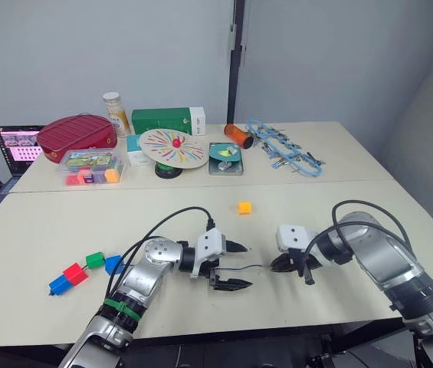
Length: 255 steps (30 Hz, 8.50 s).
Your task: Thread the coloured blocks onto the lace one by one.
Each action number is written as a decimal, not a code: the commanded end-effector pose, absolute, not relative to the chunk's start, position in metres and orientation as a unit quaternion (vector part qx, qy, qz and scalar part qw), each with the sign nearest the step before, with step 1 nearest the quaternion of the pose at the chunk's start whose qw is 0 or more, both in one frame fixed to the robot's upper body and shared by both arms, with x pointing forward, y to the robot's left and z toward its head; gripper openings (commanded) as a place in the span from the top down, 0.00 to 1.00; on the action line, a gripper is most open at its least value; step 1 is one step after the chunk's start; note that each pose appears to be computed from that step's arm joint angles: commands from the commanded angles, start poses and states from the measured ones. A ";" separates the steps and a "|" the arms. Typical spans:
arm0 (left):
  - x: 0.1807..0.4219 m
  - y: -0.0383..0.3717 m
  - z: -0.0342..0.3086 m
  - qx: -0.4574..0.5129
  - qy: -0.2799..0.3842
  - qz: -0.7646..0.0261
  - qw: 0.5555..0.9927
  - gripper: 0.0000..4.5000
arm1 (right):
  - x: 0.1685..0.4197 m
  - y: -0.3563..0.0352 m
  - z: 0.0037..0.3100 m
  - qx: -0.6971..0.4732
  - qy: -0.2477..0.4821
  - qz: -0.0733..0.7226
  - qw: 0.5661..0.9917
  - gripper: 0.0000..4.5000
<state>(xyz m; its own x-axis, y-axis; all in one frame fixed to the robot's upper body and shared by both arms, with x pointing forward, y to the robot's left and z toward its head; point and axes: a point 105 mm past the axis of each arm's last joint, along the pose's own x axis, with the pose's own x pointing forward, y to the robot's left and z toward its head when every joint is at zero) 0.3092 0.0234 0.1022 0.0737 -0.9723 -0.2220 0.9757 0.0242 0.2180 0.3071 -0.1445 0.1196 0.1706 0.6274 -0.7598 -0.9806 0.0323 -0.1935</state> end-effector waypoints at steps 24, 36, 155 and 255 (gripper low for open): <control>0.305 -0.014 0.088 0.129 0.016 -0.678 0.723 0.58 | 0.304 -0.134 0.126 -0.376 0.235 0.602 0.664 1.00; 0.304 -0.016 0.086 0.123 0.021 -0.679 0.723 1.00 | 0.301 -0.129 0.123 -0.375 0.237 0.609 0.658 1.00; 0.314 0.026 0.094 0.058 0.018 -0.621 0.781 1.00 | 0.296 -0.141 0.112 0.113 0.131 0.135 0.976 0.73; 0.310 0.003 0.095 0.092 0.013 -0.641 0.762 1.00 | 0.311 -0.152 0.107 -0.288 0.203 0.630 0.693 0.72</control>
